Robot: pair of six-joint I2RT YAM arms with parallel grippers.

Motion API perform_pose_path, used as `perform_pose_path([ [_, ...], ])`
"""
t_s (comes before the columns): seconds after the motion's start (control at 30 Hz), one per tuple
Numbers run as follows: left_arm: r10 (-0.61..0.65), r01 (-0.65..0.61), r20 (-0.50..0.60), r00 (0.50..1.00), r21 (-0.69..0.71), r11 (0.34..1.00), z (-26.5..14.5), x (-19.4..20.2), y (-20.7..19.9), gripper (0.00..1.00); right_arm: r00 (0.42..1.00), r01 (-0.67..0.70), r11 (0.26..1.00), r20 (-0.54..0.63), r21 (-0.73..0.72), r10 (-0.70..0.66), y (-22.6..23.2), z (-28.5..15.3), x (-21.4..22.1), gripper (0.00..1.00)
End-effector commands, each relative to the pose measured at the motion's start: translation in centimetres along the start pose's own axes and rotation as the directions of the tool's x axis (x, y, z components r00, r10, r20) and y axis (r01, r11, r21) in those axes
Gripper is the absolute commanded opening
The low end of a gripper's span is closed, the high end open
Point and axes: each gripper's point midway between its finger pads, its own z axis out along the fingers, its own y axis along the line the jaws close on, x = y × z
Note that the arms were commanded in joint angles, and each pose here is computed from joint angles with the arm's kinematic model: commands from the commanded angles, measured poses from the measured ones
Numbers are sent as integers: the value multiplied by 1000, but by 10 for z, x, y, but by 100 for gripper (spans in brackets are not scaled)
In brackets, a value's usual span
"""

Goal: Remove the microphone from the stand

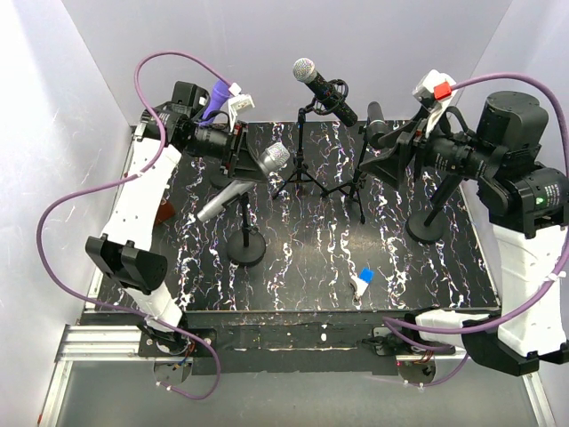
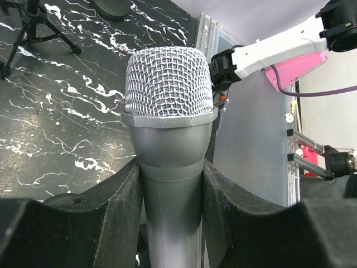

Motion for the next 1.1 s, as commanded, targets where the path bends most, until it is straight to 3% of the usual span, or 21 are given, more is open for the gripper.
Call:
perform_pose_path([
  [0.0, 153, -153, 24, 988, -22, 988, -13, -7, -24, 8, 999, 35, 999, 18, -36, -34, 10, 1, -3, 76],
  [0.07, 167, -166, 5, 986, -55, 985, -13, 0, -16, 51, 1000, 29, 998, 8, -51, -29, 13, 4, 3, 76],
  [0.17, 207, -204, 6, 978, -164, 965, -19, -10, -3, 73, 1000, 20, 997, -2, -76, -20, 17, 8, 7, 76],
  [0.27, 258, -245, -7, 966, -348, 905, -35, -28, 18, 86, 1000, 13, 995, -4, -95, -13, 20, 12, 7, 76],
  [0.47, 287, -315, -133, 949, -479, 819, -63, -24, 23, 89, 997, 75, 986, -12, -146, -78, 31, 20, 15, 74],
  [0.57, 261, -313, -175, 949, -447, 838, -63, -11, 17, 89, 993, 118, 983, -2, -141, -119, 35, 31, 14, 83],
  [0.67, 235, -295, -189, 954, -429, 854, -57, -2, 18, 87, 981, 194, 972, -4, -130, -196, 41, 46, 12, 86],
  [0.73, 231, -289, -185, 955, -414, 863, -53, 0, 17, 86, 972, 235, 966, 13, -110, -235, 44, 57, 9, 87],
  [0.87, 181, -240, -178, 967, -403, 883, -46, 3, 21, 77, 947, 297, 950, 160, -101, -279, 58, 72, -7, 86],
  [1.07, 154, -218, -193, 969, -376, 900, -41, 13, 16, 66, 971, 230, 965, 102, -127, -218, 72, 98, 21, 83],
])
